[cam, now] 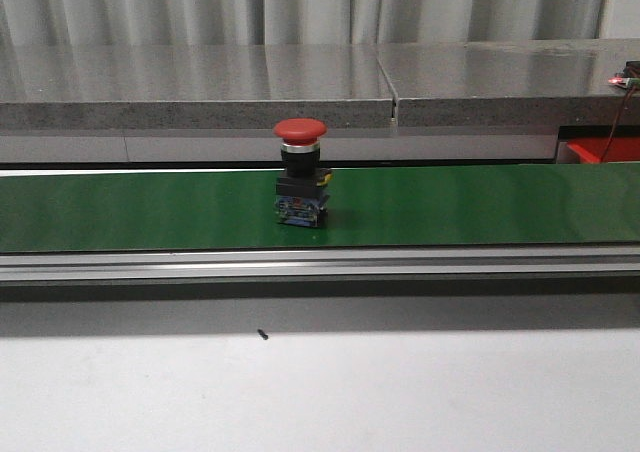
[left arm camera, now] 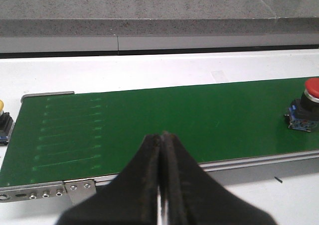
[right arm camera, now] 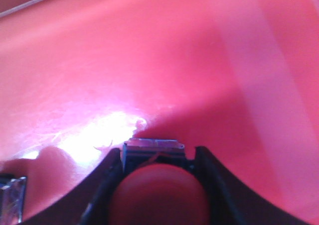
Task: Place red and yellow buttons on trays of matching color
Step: 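Carry the red button into the red tray and open the right gripper, then move the right gripper back to the belt and grasp the second red button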
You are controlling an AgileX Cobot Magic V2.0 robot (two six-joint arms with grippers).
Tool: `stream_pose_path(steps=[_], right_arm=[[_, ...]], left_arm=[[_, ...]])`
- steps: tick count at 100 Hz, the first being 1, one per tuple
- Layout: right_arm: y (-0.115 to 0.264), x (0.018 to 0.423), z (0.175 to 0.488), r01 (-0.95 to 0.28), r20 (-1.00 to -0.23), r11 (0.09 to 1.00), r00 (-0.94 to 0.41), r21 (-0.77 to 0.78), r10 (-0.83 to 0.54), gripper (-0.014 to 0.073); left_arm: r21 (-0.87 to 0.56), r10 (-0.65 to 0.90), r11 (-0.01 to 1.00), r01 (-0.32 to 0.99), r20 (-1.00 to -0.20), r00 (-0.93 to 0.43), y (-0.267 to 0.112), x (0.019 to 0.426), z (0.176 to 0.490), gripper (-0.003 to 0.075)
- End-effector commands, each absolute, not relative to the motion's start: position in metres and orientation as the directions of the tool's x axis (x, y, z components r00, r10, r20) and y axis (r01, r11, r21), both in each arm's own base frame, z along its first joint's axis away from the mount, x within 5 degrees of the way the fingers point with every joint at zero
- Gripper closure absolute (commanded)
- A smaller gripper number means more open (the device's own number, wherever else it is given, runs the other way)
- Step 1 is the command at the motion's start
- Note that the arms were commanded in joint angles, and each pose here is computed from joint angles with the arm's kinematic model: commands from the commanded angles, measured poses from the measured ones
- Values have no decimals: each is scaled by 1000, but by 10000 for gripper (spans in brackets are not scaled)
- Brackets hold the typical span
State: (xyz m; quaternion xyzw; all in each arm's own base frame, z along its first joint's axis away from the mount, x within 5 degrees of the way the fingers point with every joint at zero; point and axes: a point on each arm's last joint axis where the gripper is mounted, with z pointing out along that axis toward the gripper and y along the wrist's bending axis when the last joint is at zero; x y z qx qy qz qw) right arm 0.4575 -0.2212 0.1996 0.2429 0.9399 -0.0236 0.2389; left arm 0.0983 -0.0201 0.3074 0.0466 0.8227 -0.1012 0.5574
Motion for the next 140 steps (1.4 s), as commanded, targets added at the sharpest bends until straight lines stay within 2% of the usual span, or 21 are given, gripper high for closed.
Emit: stream_pose_path(steps=[1, 15, 20, 25, 49, 71, 104, 122, 140], right_arm=[[-219, 459, 243, 445, -573, 893, -713, 75, 404, 368], [-219, 460, 242, 445, -575, 892, -711, 76, 404, 53], [-218, 459, 245, 439, -581, 895, -711, 72, 396, -29], [-218, 458, 251, 434, -591, 898, -708, 69, 387, -73], [-209, 440, 303, 423, -641, 904, -677, 64, 362, -49], [-192, 416, 348, 405, -645, 908, -667, 107, 373, -49], [-135, 386, 408, 294, -665, 950, -689, 108, 289, -49], [-107, 369, 432, 235, -673, 967, -699, 103, 242, -49], [-83, 345, 453, 186, -716, 976, -666, 114, 210, -49]], left_arm=[[-128, -71, 975, 183, -955, -288, -20, 100, 322, 741], [-128, -71, 975, 183, -955, -288, -20, 100, 322, 741], [-128, -71, 975, 183, -955, -288, -20, 100, 322, 741], [-128, -71, 975, 183, -955, -288, -20, 100, 322, 741], [-128, -71, 975, 183, -955, -288, -20, 100, 322, 741], [-128, -71, 975, 183, -955, -288, -20, 100, 322, 741], [-128, -71, 975, 183, -955, -288, -20, 100, 322, 741], [-128, -71, 975, 183, -955, -288, -20, 100, 322, 741], [-128, -71, 975, 183, -955, -288, -20, 100, 322, 741]])
